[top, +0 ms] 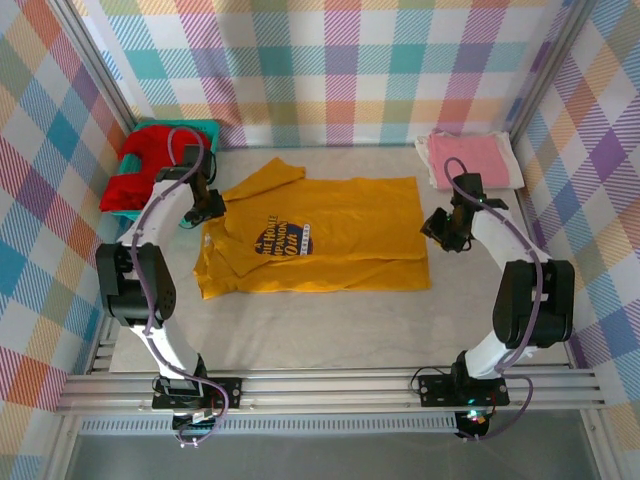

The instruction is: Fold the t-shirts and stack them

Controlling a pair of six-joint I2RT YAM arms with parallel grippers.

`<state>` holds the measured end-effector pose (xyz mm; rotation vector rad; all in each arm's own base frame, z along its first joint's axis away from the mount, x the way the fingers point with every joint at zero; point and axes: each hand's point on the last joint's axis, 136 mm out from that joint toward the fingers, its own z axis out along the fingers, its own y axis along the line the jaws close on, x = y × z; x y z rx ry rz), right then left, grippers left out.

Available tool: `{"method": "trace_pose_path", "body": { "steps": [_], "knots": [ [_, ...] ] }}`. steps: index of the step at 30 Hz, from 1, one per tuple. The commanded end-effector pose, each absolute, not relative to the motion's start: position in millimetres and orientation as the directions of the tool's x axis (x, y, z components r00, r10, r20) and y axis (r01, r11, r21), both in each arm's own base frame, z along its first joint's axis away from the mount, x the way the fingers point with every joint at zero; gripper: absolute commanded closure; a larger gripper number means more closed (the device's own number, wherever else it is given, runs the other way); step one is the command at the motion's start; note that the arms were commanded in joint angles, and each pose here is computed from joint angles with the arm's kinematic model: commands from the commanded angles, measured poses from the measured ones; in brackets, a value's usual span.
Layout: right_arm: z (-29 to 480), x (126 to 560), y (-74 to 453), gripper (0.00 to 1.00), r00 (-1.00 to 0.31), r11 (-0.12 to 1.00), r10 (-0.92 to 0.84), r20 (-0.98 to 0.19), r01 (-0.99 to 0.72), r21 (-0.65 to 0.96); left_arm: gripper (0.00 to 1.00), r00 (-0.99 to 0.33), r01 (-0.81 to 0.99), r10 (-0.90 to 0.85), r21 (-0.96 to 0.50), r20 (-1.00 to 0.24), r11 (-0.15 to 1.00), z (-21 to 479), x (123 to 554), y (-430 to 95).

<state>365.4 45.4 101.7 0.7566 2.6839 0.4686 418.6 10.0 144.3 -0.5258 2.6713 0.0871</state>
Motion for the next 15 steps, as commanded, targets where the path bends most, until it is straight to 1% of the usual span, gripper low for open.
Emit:
{"method": "trace_pose_path", "body": {
  "steps": [1,3,5,9,15],
  "knots": [
    [141.0,360.5,63.4,0.61,-0.832,0.835,0.472,-0.293,0.315,0.452,0.50,-0.799,-0.376,-0.373,-0.092,-0.472,0.922,178.3,404.1,-3.1],
    [150.8,351.3,76.6,0.58,-0.843,0.856,0.416,-0.340,0.237,0.460,0.48,-0.792,-0.388,-0.416,-0.158,-0.447,0.908,166.2,386.8,-11.6],
    [156.4,342.5,93.0,0.57,-0.853,0.865,0.358,-0.380,0.150,0.479,0.48,-0.798,-0.397,-0.450,-0.212,-0.401,0.893,147.0,371.9,-20.8],
    [152.1,329.1,117.1,0.56,-0.856,0.875,0.268,-0.442,0.024,0.484,0.48,-0.817,-0.404,-0.484,-0.288,-0.314,0.869,111.8,354.1,-43.5],
    [144.5,330.1,128.6,0.56,-0.867,0.872,0.238,-0.439,-0.008,0.489,0.49,-0.838,-0.430,-0.487,-0.252,-0.245,0.867,68.4,350.6,-50.9]
  ]
}}
